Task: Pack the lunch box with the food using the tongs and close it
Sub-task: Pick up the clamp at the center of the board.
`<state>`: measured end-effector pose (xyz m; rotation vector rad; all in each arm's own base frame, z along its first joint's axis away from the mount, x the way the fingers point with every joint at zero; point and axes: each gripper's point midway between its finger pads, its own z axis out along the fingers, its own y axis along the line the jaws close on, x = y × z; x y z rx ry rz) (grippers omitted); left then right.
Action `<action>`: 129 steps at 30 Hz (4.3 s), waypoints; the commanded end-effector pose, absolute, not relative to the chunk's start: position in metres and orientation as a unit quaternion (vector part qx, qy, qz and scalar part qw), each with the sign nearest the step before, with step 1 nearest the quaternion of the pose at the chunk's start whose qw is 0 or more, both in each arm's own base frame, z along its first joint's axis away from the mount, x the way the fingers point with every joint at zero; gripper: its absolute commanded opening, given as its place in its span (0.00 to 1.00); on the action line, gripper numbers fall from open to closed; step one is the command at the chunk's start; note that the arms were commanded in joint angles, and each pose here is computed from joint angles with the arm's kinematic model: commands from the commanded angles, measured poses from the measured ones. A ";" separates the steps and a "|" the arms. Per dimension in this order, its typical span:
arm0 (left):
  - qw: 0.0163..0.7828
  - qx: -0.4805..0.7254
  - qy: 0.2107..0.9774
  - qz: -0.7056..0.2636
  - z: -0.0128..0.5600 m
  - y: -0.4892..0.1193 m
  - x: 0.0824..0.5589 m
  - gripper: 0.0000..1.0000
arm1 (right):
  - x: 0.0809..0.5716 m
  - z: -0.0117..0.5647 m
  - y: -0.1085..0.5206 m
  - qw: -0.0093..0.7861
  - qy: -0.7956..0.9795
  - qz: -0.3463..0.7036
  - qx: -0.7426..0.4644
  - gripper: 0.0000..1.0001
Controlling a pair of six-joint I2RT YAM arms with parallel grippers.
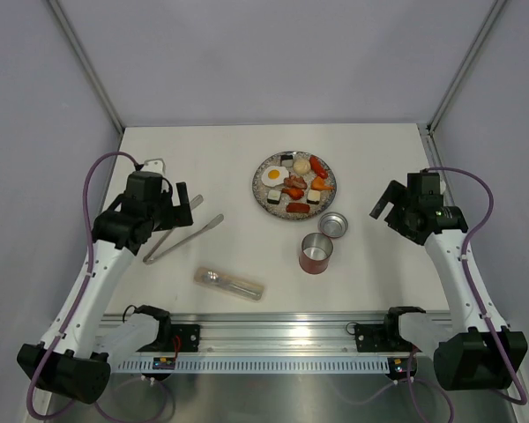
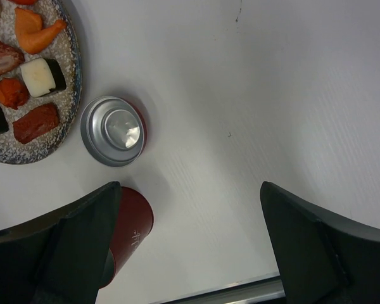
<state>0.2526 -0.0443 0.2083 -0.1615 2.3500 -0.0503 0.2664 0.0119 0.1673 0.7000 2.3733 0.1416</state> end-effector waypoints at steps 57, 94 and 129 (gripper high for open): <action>0.201 0.058 0.978 -0.009 0.053 -0.097 0.362 0.36 | 0.265 0.175 0.033 0.346 0.899 0.117 0.244 1.00; 0.216 -0.092 0.968 0.091 0.081 0.015 0.314 0.99 | 0.256 0.173 0.037 0.333 0.901 0.128 0.246 1.00; 0.221 -0.081 0.971 0.041 0.053 0.004 0.433 0.45 | 0.246 0.177 0.028 0.332 0.905 0.101 0.245 0.99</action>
